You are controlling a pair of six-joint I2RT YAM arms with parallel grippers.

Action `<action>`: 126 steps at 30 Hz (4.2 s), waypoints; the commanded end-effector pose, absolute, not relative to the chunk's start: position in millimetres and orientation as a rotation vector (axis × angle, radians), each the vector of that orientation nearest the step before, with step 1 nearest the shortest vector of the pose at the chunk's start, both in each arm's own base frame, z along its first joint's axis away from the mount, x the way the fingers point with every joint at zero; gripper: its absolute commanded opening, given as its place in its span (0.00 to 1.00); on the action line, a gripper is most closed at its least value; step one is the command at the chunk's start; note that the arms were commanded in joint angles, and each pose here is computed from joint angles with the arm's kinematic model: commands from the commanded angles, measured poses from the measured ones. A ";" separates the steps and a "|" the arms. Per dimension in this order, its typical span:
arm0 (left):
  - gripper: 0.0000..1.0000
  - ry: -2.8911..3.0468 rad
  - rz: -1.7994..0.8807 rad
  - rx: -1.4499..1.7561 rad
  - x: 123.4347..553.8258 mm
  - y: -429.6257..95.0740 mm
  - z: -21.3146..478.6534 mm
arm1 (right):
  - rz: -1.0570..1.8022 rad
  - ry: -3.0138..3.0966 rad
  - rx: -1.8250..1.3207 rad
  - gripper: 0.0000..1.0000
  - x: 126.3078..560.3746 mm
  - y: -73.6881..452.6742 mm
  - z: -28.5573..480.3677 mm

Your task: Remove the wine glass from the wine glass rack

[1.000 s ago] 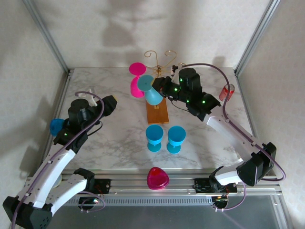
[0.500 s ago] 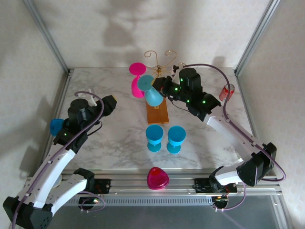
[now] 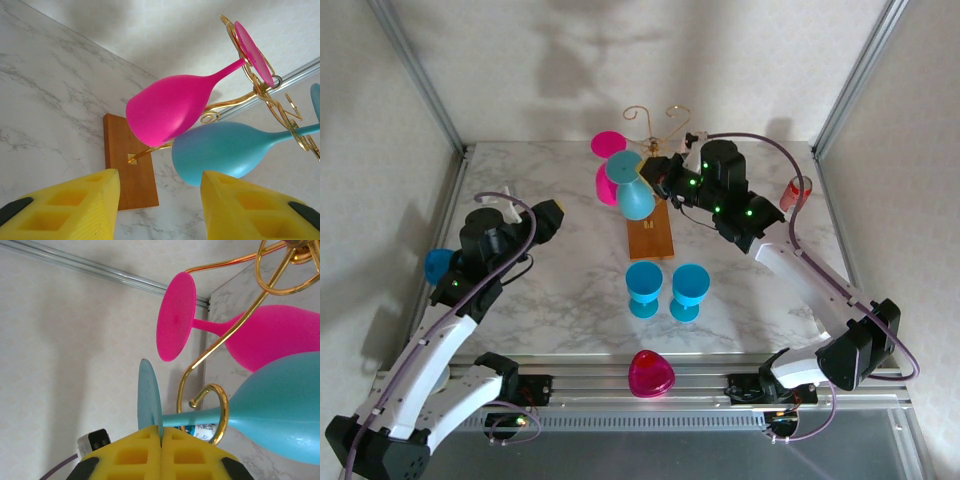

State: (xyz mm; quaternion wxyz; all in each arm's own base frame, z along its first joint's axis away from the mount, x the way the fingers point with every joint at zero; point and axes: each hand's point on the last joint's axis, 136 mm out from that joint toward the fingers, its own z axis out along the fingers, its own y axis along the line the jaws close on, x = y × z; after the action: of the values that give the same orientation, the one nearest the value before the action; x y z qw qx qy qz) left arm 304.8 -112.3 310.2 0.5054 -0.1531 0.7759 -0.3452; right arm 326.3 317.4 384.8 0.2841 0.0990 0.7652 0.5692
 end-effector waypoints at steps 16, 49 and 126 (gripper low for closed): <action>0.46 1.884 -0.826 -0.366 303.5 -109.5 305.2 | 1.594 2.026 0.251 0.00 337.6 325.1 389.2; 0.46 1.881 -0.818 -0.377 303.7 -105.6 305.7 | 1.576 1.986 0.333 0.00 354.5 311.2 387.6; 0.47 1.904 -0.758 -0.480 274.9 -83.3 296.4 | 1.577 2.009 0.219 0.00 250.7 278.6 379.2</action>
State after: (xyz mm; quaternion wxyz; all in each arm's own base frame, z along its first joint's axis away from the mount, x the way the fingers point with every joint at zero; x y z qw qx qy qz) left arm 279.2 -93.0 304.4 0.5010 -0.1805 0.7783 -0.3326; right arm 262.0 277.0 372.2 0.2787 0.1090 0.7570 0.5809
